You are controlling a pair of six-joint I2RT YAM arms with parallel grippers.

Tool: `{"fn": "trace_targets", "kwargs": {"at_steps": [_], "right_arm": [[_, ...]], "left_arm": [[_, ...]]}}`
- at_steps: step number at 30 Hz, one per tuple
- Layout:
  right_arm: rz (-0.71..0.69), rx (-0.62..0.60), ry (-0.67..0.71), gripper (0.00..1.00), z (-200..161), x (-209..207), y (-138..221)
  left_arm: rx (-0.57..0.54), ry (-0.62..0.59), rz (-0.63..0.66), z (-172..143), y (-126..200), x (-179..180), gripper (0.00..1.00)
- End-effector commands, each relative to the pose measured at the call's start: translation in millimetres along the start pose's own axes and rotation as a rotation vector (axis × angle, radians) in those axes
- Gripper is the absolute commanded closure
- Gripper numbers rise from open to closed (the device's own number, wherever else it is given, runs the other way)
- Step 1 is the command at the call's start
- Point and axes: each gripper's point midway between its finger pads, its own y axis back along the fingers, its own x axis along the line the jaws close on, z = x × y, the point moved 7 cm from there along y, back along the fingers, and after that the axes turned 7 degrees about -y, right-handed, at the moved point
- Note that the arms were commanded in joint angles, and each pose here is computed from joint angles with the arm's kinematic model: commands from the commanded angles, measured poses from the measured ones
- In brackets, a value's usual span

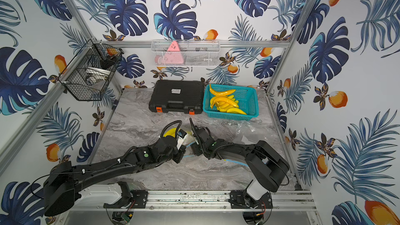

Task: Open the zip-top bag and take out the banana
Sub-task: Pick up the banana from the zipper food storage bag.

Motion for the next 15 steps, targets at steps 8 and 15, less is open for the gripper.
{"fn": "trace_targets", "kwargs": {"at_steps": [8, 15], "right_arm": [[0.321, -0.087, 0.078, 0.26, -11.5, 50.8, 20.8], [0.361, -0.119, -0.154, 0.2, -21.3, 53.0, 26.6]], "left_arm": [[-0.033, 0.045, 0.021, 10.3, 2.7, 1.8, 1.0], [-0.038, 0.058, -0.02, 14.0, 5.6, -2.2, 1.0]]}}
